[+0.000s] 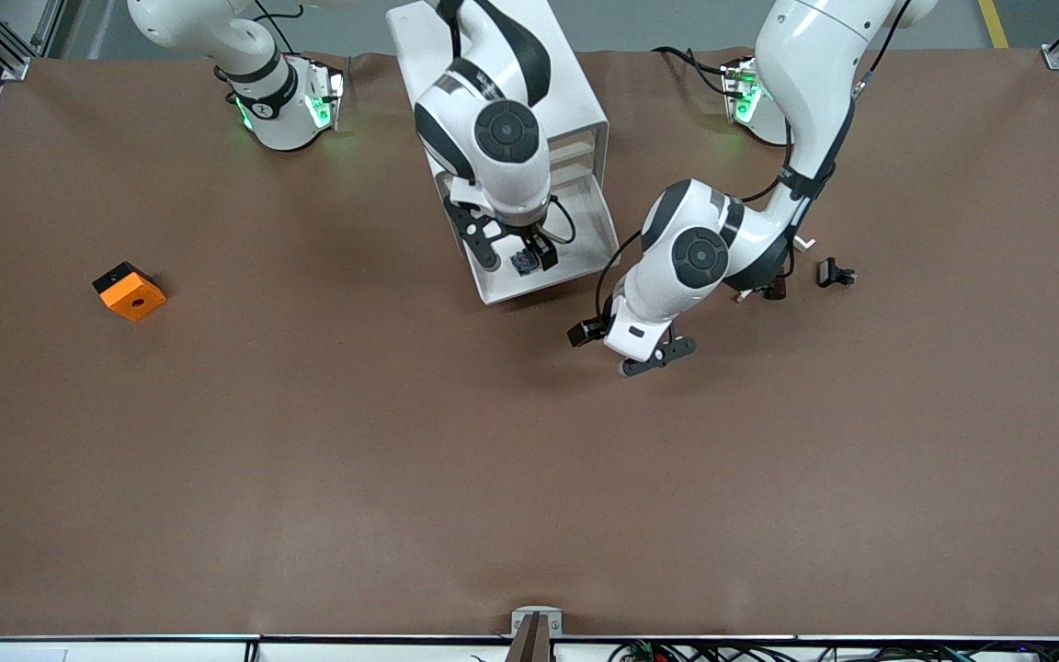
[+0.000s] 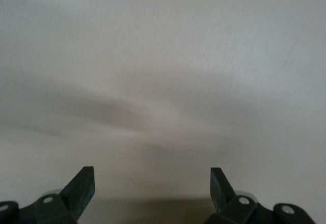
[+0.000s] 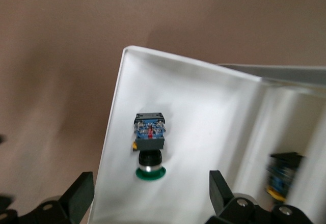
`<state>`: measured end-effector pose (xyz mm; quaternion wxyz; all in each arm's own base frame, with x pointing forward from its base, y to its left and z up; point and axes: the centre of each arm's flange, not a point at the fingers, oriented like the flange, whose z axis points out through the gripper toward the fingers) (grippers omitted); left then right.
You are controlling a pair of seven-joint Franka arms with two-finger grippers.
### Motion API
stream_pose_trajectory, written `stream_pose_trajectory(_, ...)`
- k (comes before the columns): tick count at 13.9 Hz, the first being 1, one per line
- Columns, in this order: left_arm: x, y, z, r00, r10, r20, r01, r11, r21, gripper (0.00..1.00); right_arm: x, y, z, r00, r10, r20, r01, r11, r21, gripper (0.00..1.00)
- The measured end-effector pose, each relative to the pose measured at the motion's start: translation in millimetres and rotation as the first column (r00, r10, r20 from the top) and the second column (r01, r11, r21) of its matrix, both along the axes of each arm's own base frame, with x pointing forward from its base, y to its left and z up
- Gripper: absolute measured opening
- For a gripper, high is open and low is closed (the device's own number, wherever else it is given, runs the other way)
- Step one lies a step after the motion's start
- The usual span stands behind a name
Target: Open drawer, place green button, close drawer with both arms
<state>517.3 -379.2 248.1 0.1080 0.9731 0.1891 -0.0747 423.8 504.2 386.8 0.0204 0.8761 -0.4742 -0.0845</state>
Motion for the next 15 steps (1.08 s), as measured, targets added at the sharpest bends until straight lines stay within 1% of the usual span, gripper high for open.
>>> stream_pose_trajectory(2, -15.3, -7.5, -9.0, 0.999, -0.023, -0.025, 0.023, 1.0, 0.004, 1.0, 6.7, -13.7, 38.8, 1.0, 0.01, -0.003, -0.01, 1.0, 0.008, 1.0)
stream_pose_trajectory(4, -27.6, -16.0, -13.8, 0.998, -0.044, -0.041, 0.044, 0.999, 0.004, 1.0, 18.0, -29.7, 70.2, 0.999, 0.039, -0.016, -0.039, 0.999, 0.009, 1.0)
stream_pose_trajectory(6, -34.4, -23.3, -14.1, 0.997, -0.059, -0.046, 0.059, 0.998, -0.002, 1.0, 31.3, -48.6, 98.2, 0.992, 0.126, -0.028, -0.125, 0.992, 0.021, 1.0)
stream_pose_trajectory(7, -38.1, -27.2, -14.1, 0.997, -0.067, -0.049, 0.067, 0.998, -0.005, 1.0, 38.2, -61.2, 114.1, 0.98, 0.197, -0.026, -0.196, 0.98, 0.038, 1.0)
stream_pose_trajectory(8, -42.8, -31.4, -14.8, 0.996, -0.075, -0.057, 0.075, 0.997, -0.006, 1.0, 44.0, -77.0, 131.6, 0.959, 0.283, -0.019, -0.281, 0.958, 0.059, 1.0)
stream_pose_trajectory(9, -48.2, -35.2, -16.3, 0.994, -0.082, -0.073, 0.082, 0.997, -0.004, 1.0, 49.5, -96.7, 150.8, 0.932, 0.363, -0.006, -0.361, 0.929, 0.08, 1.0)
stream_pose_trajectory(11, -55.2, -38.7, -19.3, 0.991, -0.082, -0.105, 0.083, 0.997, 0.003, 1.0, 61.7, -149.7, 191.5, 0.869, 0.494, 0.034, -0.494, 0.861, 0.118, 1.0)
stream_pose_trajectory(13, -58.6, -39.5, -21.1, 0.988, -0.073, -0.133, 0.074, 0.997, 0.0, 1.0, 71.5, -207.9, 226.0, 0.803, 0.591, 0.079, -0.596, 0.791, 0.141, 1.0)
stream_pose_trajectory(15, -62.8, -41.9, -21.8, 0.985, -0.072, -0.154, 0.072, 0.997, -0.005, 1.0, 81.2, -265.6, 247.5, 0.733, 0.671, 0.114, -0.68, 0.718, 0.148, 1.0)
